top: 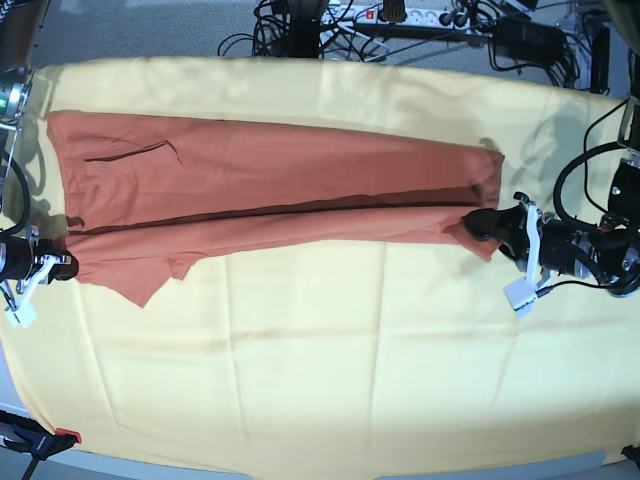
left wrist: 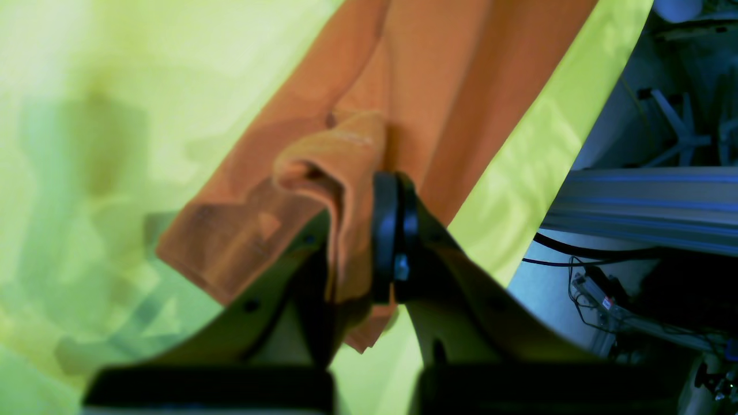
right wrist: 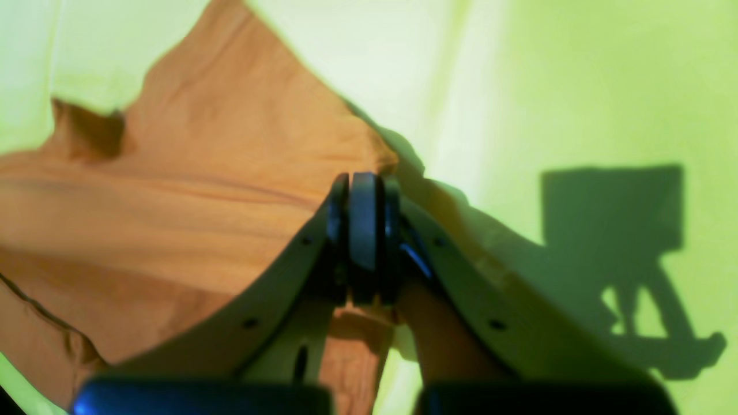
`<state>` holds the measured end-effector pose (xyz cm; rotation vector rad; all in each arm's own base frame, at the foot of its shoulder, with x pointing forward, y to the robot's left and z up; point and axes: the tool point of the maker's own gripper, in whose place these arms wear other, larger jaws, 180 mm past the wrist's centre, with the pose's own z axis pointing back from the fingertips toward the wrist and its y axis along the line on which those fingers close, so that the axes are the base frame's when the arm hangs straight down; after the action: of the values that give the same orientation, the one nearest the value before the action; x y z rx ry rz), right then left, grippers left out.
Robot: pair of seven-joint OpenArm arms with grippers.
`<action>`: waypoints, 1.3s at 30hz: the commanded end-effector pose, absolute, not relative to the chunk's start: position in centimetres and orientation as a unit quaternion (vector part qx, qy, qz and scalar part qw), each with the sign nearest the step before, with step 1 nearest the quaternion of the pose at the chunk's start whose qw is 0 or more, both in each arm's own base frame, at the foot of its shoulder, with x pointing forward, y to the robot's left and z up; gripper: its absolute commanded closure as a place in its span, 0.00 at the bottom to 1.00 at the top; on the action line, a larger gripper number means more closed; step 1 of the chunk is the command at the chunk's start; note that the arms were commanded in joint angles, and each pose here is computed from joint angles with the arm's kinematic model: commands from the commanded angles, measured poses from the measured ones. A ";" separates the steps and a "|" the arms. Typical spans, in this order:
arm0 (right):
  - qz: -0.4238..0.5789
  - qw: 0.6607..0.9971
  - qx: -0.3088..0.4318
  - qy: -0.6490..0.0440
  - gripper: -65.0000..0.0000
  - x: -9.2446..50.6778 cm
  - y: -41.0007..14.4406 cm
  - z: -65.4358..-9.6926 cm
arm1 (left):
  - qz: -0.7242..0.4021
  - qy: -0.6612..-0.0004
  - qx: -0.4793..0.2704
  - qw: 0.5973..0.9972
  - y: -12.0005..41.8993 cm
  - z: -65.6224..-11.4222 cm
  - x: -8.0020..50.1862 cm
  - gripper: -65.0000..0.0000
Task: Fold the T-shirt properly
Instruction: 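Lift the hem and fold it over toward the collar with both grippers, then lay the folded hem down along the shoulder edge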
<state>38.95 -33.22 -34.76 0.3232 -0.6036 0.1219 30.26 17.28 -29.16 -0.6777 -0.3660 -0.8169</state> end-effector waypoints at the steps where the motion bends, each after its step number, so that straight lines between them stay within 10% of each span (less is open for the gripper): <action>1: 0.063 0.931 0.150 -0.328 1.00 40.3 -34.1 -32.4 | -0.393 -0.188 -0.319 0.842 17.6 -27.9 30.8 1.00; 10: 0.060 0.929 0.155 -0.330 1.00 40.1 -34.1 -32.4 | -0.381 -0.134 -0.331 0.853 17.9 -31.1 27.5 1.00; 16: 0.052 0.913 0.183 -0.361 0.39 41.4 -33.4 -30.4 | -0.379 -0.130 -0.334 0.853 17.9 -31.4 27.2 0.64; 39: 0.080 0.914 0.229 -0.324 0.40 40.7 -24.3 -37.5 | -0.368 -0.149 -0.346 0.850 17.4 -31.2 27.6 0.57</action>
<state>40.40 -23.59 -38.02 0.5010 -0.6751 0.1479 26.79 17.01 -32.44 -0.7352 -0.2733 -0.7642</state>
